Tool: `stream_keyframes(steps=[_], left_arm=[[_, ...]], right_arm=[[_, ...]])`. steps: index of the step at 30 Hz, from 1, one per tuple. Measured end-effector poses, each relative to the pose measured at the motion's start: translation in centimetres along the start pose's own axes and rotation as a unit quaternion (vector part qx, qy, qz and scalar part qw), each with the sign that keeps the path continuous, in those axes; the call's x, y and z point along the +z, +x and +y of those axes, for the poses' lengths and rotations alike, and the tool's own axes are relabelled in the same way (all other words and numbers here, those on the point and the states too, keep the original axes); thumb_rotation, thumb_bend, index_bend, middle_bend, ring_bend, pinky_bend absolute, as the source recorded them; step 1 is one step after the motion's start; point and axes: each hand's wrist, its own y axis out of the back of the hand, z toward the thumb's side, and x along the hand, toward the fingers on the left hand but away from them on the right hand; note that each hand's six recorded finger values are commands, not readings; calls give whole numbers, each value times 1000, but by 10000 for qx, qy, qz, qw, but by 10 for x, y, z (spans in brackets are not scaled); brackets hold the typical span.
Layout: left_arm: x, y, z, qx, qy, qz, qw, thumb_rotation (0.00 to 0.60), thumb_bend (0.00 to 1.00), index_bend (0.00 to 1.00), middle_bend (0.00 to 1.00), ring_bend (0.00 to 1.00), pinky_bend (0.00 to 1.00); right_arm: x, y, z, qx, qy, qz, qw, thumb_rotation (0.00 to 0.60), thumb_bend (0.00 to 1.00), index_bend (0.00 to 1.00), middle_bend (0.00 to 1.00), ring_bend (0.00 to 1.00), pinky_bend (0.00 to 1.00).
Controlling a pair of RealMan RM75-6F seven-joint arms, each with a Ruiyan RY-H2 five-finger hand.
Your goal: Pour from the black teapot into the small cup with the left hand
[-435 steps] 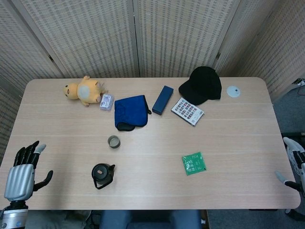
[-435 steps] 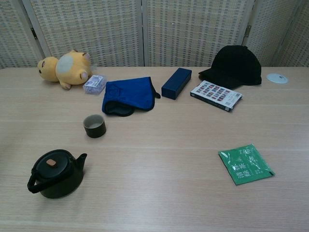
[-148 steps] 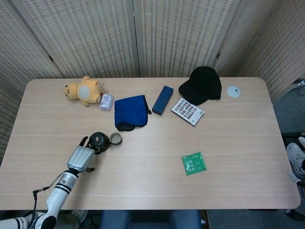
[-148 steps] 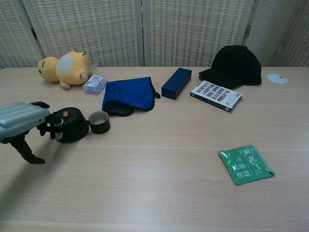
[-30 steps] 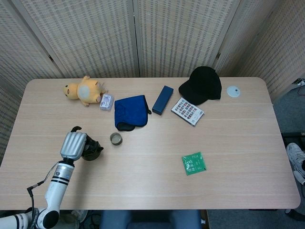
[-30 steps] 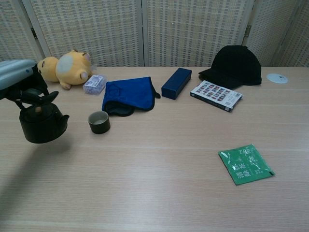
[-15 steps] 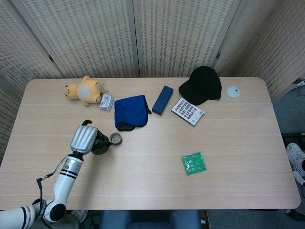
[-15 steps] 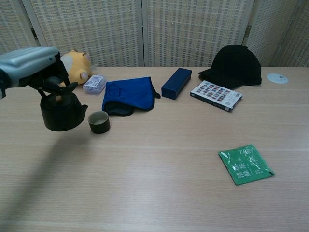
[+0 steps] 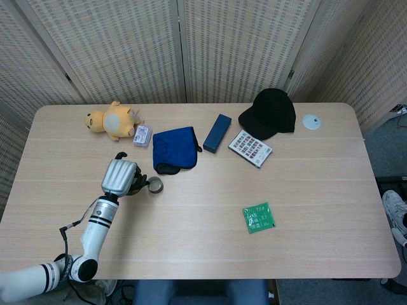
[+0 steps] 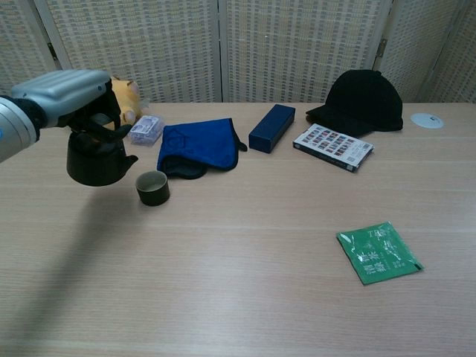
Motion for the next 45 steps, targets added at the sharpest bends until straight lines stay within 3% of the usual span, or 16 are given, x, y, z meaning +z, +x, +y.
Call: stream_keyframes(steps=[45], left_arm=[[28, 14, -18, 222, 1151, -215, 9929, 525, 439, 1000, 1000, 935, 229]], right_arm=[[-10, 6, 2, -23, -8, -137, 9999, 600, 144, 107, 156, 67, 96]])
